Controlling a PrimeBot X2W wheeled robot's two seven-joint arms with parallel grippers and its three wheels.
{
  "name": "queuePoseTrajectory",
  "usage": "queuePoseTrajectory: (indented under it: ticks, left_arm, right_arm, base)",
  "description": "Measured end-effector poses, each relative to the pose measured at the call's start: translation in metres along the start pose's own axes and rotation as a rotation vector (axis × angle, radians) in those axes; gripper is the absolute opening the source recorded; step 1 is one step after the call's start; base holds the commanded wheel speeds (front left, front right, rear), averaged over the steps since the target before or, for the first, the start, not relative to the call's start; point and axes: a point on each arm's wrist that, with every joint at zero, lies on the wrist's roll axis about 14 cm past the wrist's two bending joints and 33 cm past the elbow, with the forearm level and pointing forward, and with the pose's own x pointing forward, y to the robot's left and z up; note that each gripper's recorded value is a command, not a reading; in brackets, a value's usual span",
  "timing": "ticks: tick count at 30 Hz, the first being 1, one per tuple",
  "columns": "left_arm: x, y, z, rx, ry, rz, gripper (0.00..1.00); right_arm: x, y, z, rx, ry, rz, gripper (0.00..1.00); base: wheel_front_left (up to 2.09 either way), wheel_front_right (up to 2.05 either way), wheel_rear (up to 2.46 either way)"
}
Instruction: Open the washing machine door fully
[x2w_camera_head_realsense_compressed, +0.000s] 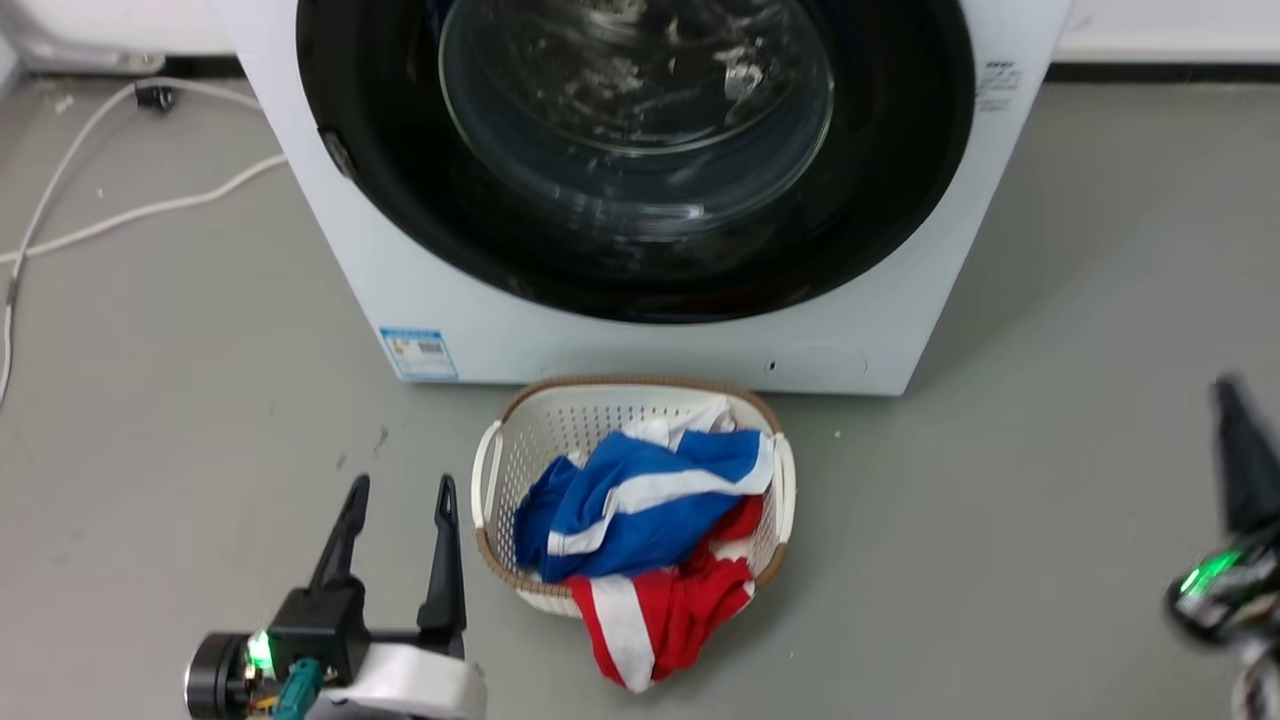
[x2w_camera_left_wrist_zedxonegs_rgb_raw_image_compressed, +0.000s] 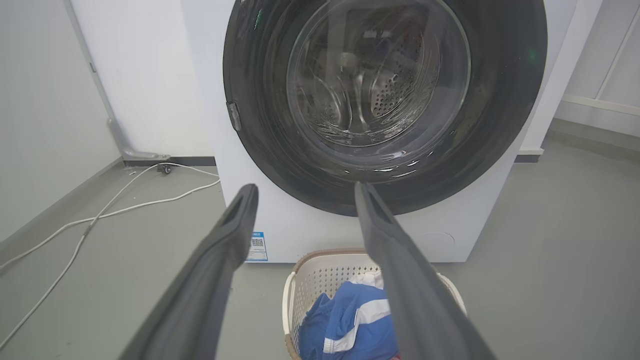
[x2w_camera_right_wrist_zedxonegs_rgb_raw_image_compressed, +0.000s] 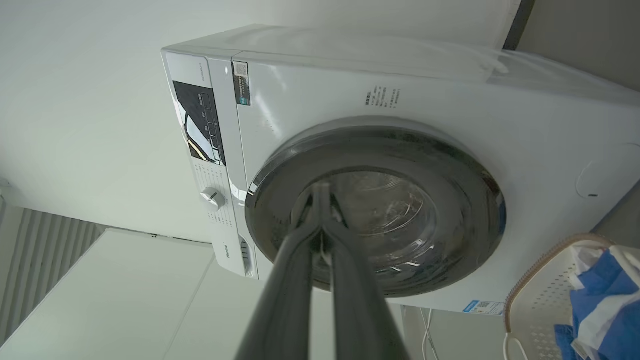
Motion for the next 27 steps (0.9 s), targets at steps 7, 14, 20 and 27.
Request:
queuePoseTrajectory:
  ticks: [7, 14, 20, 27]
  left_arm:
    - [0.031, 0.003, -0.002, 0.028, -0.012, 0.001, 1.00]
    - [0.059, 0.002, -0.020, 0.036, 0.011, -0.001, 1.00]
    - [0.073, 0.005, -0.040, 0.045, 0.045, 0.014, 1.00]
    - [0.080, 0.012, -0.062, 0.052, 0.090, 0.036, 1.00]
  right_arm:
    - [0.086, 0.033, 0.031, -0.106, -0.013, 0.098, 0.00]
    - [0.170, 0.030, 0.038, -0.237, 0.048, 0.088, 0.00]
    - [0.225, 0.010, 0.011, -0.338, 0.185, 0.054, 0.00]
    - [0.259, -0.025, -0.039, -0.445, 0.388, -0.003, 0.00]
  base:
    - [0.00, 0.00, 0.00]
    - [0.00, 0.00, 0.00]
    - [0.00, 0.00, 0.00]
    - [0.00, 0.00, 0.00]
